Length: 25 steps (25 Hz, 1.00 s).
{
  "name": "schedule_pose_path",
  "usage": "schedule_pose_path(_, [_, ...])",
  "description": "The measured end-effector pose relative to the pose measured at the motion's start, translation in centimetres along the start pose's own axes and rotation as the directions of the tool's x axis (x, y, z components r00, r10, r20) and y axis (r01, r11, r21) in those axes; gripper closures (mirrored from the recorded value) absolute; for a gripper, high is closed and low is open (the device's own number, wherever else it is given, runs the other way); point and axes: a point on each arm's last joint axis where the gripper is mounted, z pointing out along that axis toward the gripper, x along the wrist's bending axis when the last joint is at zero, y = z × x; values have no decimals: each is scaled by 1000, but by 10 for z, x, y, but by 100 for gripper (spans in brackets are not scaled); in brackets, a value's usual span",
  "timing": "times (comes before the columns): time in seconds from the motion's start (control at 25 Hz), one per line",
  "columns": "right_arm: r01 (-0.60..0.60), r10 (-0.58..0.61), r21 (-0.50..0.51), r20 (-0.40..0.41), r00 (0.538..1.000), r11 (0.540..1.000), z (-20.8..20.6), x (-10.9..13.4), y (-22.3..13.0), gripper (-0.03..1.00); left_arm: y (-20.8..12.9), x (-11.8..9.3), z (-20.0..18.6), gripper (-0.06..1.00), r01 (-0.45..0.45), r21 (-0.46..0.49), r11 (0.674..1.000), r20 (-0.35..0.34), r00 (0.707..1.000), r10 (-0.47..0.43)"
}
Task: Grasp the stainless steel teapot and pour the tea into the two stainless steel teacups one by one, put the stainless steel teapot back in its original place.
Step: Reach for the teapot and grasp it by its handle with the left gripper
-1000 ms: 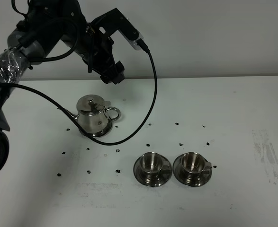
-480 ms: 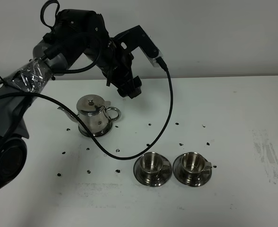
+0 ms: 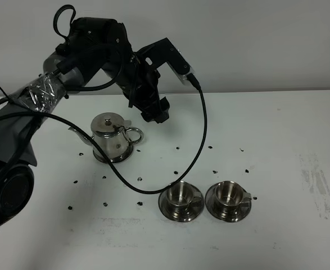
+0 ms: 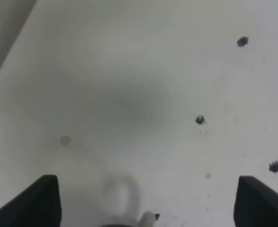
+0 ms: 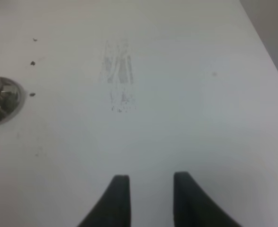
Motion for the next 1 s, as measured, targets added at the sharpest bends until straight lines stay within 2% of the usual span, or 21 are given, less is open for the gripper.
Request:
schedule_pose_path(0.28, [-1, 1, 0, -2, 1000, 1000, 0, 0, 0, 74, -13, 3, 6, 23, 52, 46, 998, 26, 998, -53])
schedule_pose_path(0.72, [-1, 1, 0, -2, 1000, 1000, 0, 0, 0, 74, -14, 1, 5, 23, 95, 66, 993, 46, 994, -98])
schedule_pose_path(0.88, [-1, 1, 0, -3, 1000, 1000, 0, 0, 0, 74, -22, 6, 0, 23, 128, 60, 990, 30, 991, -130])
schedule_pose_path(1.0, [-1, 1, 0, -3, 1000, 1000, 0, 0, 0, 74, -30, 2, -4, 23, 111, 39, 993, 6, 994, -111])
